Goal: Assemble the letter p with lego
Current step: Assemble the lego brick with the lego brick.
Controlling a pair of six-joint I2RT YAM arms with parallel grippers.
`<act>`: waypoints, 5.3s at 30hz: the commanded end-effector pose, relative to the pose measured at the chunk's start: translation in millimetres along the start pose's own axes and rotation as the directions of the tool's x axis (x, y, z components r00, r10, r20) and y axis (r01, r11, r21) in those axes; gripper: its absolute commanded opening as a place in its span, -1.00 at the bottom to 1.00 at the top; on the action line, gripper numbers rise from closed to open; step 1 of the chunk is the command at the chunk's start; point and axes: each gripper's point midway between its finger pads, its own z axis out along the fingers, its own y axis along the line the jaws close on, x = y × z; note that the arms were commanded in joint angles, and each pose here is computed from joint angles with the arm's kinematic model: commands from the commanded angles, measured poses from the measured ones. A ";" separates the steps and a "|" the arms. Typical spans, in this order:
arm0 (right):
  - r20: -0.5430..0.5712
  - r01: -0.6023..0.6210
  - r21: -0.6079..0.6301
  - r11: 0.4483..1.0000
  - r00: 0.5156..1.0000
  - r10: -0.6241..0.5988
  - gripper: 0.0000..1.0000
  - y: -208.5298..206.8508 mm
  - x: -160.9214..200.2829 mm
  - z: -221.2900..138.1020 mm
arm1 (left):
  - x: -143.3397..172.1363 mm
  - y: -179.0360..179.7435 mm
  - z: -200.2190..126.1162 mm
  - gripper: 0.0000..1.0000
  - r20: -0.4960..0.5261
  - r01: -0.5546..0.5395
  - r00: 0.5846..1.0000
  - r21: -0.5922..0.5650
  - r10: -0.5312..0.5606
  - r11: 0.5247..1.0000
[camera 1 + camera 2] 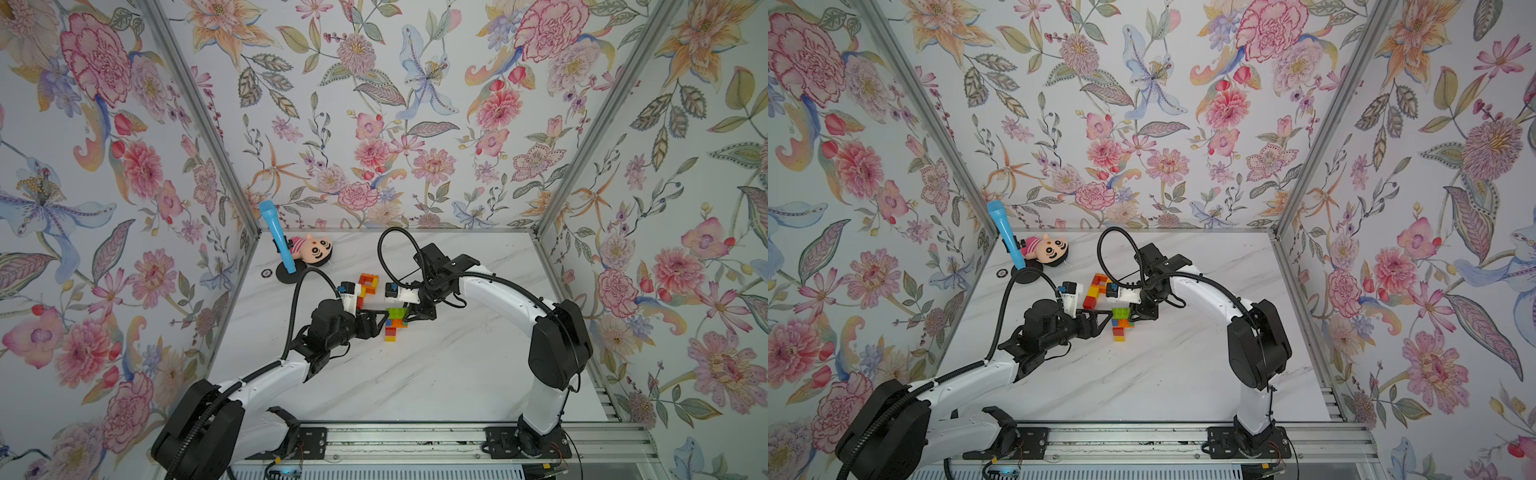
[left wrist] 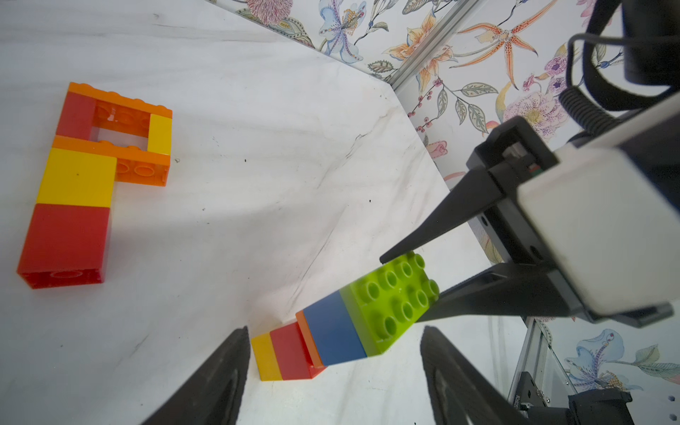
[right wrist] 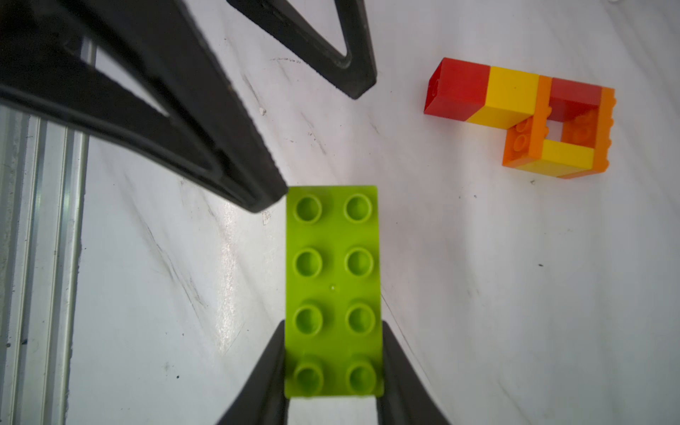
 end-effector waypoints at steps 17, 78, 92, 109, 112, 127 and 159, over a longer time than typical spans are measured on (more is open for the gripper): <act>-0.030 -0.047 0.042 0.998 0.998 0.049 -0.50 8.2 2.6 -1.8 | -13.8 -12.3 8.7 0.43 0.040 -0.013 0.999 0.041 0.012 0.999; -0.059 -0.113 0.068 0.991 0.991 0.117 -0.52 20.4 4.0 0.9 | 6.8 -12.7 25.2 -0.01 -0.026 -0.030 0.999 0.038 0.031 0.999; -0.081 -0.157 0.109 0.982 0.983 0.166 -0.50 17.5 5.1 2.8 | 13.4 -7.4 28.1 -0.09 -0.043 -0.038 0.998 0.015 0.039 0.999; -0.025 -0.182 0.139 0.973 0.982 0.187 -0.49 12.1 -7.4 0.6 | 51.4 8.6 21.5 -0.27 -0.112 -0.011 0.994 -0.031 0.008 0.999; -0.013 -0.182 0.150 0.972 0.982 0.186 -0.48 9.9 -10.3 -0.7 | 57.1 13.1 19.8 -0.29 -0.114 0.001 0.993 -0.041 -0.006 0.999; -0.024 -0.210 0.193 0.958 0.975 0.219 -0.43 3.7 -5.2 -4.0 | 86.2 24.3 17.8 -0.37 -0.145 0.038 0.988 -0.063 -0.047 0.997; 0.013 -0.243 0.188 0.952 0.969 0.245 -0.29 -2.8 -14.3 0.9 | 119.4 36.6 13.8 -0.49 -0.170 0.071 0.982 -0.097 -0.087 0.993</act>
